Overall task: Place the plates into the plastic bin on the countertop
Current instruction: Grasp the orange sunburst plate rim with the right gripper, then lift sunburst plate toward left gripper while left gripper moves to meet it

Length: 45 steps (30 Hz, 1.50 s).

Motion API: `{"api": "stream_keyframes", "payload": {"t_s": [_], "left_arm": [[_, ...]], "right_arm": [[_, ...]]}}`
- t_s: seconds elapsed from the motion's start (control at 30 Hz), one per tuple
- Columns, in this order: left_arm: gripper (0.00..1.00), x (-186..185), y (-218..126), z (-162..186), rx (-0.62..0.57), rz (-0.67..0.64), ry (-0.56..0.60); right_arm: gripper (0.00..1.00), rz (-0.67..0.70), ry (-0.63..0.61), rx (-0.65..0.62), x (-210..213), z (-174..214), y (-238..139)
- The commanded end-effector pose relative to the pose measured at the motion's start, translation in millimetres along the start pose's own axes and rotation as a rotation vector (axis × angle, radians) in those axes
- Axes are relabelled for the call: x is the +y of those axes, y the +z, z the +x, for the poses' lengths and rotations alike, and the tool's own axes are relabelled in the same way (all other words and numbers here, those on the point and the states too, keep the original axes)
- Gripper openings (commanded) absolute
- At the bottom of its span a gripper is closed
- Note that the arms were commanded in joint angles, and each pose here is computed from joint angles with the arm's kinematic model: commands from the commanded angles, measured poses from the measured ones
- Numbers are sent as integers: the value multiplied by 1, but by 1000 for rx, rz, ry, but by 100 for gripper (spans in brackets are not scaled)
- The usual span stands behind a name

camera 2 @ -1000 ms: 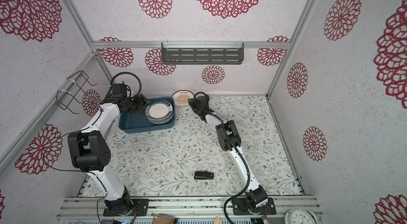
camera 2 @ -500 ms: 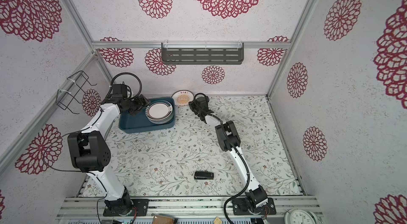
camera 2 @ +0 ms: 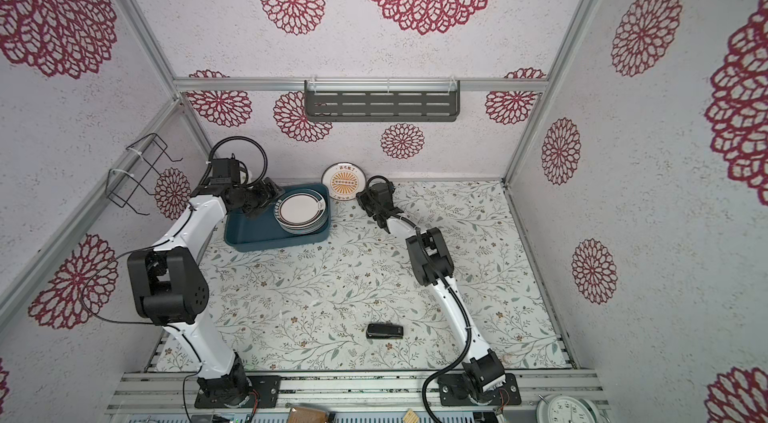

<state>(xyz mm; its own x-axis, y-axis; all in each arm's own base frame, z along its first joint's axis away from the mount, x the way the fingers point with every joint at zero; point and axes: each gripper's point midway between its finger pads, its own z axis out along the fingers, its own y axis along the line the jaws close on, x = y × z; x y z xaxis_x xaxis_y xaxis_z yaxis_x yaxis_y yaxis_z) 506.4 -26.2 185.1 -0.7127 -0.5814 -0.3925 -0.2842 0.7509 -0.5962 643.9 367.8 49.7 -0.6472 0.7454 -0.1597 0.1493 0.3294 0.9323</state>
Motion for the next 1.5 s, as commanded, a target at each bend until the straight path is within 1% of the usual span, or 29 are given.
{"api": "stream_keyframes", "payload": {"t_s": [0.0,0.23,0.33,0.57,0.8,0.93,1.17,1.37,1.47], "left_arm": [[84,-21,-11,-9,-42,56,36],[84,-21,-13,-1,-52,71,26],[84,-22,-13,1,-53,80,26],[85,-31,-19,5,-59,108,49],[86,-32,-25,24,-45,132,56],[87,-34,-25,39,-14,156,59],[88,-44,-23,63,40,209,81],[88,-58,-16,85,109,263,105],[88,-66,-13,95,134,284,120]], "right_arm": [[0,131,-4,28,-39,11,-7],[0,164,-82,-7,-28,-6,-31],[0,160,-89,-22,-25,-12,-44],[0,152,-108,-50,-17,-13,-77],[0,163,-135,-68,-11,-12,-113],[0,158,-152,-75,-2,-11,-136],[0,156,-178,-90,13,-6,-189],[0,194,-196,-62,20,1,-226],[0,193,-202,-49,27,2,-241]]}}
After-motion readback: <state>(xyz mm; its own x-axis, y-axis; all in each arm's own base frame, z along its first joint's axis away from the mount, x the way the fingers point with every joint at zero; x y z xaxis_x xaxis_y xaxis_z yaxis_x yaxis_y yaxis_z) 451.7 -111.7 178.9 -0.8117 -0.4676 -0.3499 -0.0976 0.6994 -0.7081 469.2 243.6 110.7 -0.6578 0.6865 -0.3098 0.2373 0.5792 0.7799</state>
